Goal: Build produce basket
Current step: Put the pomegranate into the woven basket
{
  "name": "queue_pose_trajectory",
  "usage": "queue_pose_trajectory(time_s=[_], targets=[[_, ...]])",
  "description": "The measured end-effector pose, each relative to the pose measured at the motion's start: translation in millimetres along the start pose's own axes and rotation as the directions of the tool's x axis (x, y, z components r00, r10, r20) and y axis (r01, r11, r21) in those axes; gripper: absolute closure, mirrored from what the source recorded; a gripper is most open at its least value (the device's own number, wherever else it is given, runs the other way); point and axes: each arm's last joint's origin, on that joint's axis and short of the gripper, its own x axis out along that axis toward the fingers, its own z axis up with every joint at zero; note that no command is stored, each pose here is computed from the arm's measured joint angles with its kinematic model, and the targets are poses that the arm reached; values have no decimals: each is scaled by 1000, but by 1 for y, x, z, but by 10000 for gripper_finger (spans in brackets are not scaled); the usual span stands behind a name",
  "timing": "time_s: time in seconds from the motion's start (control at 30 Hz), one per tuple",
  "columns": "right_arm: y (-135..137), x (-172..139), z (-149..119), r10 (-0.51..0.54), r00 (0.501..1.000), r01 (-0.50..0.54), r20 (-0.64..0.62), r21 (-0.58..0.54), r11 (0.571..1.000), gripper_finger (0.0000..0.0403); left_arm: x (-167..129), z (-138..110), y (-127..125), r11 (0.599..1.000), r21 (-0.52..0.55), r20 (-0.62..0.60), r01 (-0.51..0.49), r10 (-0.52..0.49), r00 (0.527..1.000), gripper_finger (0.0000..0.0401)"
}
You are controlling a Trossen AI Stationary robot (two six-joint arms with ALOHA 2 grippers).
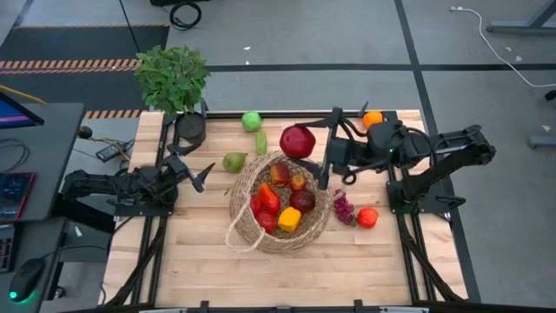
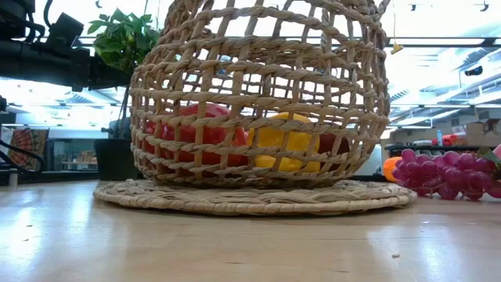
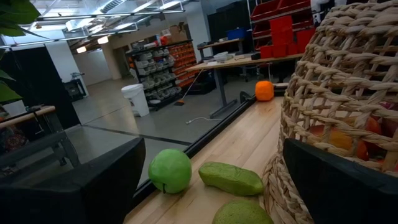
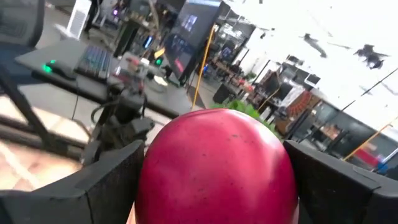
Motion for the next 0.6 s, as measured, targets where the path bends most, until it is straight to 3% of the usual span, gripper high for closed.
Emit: queue_pose_trajectory(time_s=[0.33,0.6], targets=[[21,7,5,34,999,-32,36,-52,998,26,0,0,0,1000,-1,1,0,0,1000,13],[21,12,15,-67,992,64,109,30,997,25,0,0,0,1000,1,-1,1,-1,1000,13]])
